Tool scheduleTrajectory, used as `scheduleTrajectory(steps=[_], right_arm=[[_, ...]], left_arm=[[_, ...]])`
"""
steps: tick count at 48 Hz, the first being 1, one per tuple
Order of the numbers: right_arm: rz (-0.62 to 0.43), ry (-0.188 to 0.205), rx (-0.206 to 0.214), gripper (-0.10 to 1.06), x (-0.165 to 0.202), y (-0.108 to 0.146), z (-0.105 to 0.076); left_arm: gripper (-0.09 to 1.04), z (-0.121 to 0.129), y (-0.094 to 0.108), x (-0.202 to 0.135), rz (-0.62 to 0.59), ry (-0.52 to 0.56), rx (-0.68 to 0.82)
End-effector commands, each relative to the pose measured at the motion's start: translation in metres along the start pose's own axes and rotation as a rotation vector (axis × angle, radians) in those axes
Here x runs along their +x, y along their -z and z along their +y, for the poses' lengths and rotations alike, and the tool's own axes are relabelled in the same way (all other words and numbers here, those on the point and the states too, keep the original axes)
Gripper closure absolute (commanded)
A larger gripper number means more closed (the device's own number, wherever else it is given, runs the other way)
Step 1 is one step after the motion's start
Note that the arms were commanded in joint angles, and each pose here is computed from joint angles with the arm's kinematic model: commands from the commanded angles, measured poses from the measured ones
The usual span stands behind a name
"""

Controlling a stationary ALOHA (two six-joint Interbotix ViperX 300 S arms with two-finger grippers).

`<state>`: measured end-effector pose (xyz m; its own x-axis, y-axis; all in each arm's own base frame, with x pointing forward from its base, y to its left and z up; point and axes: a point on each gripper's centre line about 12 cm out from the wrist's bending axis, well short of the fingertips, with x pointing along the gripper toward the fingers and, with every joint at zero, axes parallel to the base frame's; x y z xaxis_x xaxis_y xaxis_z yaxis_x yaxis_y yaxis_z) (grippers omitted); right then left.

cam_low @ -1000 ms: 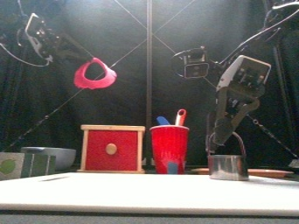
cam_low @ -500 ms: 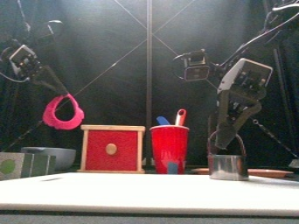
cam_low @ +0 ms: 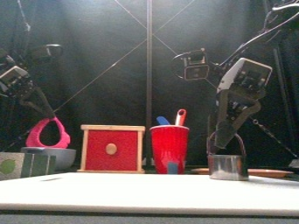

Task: Get the cutter from the drawer then cut the dough then place the extra dough in the bowl
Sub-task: Place the extra dough in the bowl

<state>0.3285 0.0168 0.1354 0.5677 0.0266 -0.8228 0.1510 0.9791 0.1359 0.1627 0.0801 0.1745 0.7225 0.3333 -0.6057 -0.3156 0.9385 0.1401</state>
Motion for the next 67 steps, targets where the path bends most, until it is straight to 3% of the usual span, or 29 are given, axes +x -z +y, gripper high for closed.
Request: scheduleTrajectory(steps=[1, 20, 40, 46, 67], right_arm=[[-0.046, -0.012, 0.004, 0.06, -0.007, -0.013, 0.003], [-0.045, -0.011, 0.003, 0.06, -0.008, -0.013, 0.003], [-0.043, -0.010, -0.002, 0.06, -0.008, -0.013, 0.003], [-0.045, -0.010, -0.002, 0.06, -0.008, -0.013, 0.003], [-0.046, -0.010, 0.000, 0.06, -0.008, -0.014, 0.003]], left_arm=[[0.45, 0.003, -0.006, 0.003, -0.014, -0.013, -0.006], [0.07, 0.005, -0.005, 0.004, -0.045, -0.016, -0.184], [0.06, 0.003, -0.003, 0.005, -0.074, 0.022, -0.573], [0.06, 0.003, 0.005, 0.006, -0.057, 0.012, -0.589], [0.06, 0.017, 0.003, 0.004, -0.086, -0.045, -0.688]])
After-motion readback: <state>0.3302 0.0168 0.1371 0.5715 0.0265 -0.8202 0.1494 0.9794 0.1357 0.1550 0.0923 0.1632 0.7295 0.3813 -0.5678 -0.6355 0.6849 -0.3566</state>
